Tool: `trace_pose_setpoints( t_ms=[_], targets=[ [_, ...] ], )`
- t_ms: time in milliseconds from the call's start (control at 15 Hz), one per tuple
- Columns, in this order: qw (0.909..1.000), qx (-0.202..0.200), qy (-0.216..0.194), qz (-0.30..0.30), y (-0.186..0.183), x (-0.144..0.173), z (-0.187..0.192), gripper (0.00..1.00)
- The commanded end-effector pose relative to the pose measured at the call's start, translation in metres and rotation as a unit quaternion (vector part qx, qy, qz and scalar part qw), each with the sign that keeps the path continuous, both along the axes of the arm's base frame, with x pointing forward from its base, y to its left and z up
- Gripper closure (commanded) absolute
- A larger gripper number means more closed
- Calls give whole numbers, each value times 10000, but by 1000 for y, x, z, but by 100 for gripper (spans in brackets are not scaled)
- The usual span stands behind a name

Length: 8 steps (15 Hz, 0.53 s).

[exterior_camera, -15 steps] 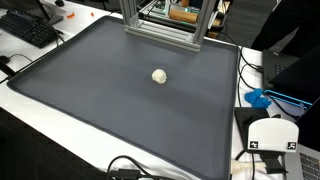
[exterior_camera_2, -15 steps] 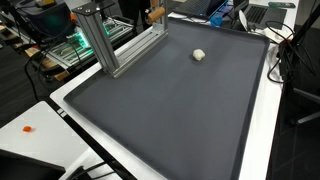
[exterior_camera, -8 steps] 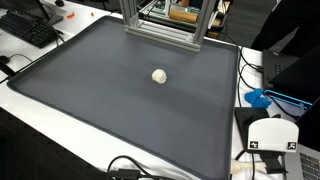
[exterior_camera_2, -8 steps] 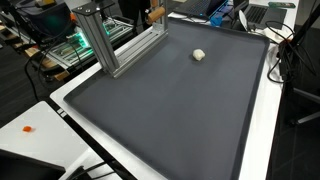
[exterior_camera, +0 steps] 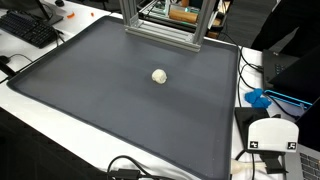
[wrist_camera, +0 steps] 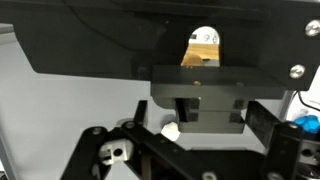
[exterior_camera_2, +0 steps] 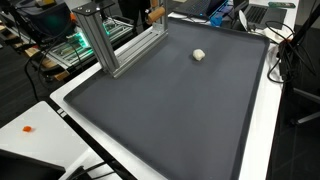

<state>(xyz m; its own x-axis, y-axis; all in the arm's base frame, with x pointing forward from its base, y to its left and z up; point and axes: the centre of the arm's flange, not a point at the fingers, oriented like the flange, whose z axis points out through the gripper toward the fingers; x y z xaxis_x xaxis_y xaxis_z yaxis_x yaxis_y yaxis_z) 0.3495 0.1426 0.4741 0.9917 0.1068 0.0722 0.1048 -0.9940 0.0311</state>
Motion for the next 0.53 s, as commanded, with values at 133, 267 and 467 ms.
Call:
trace_pose_setpoints(
  t_ms=[133,267,467],
  targets=[
    [9997,88,205,18,4,0,-3,0],
    [9997,77,238,24,5,1,-7,0],
    [9996,72,282,22,5,2,-11,0]
  ],
)
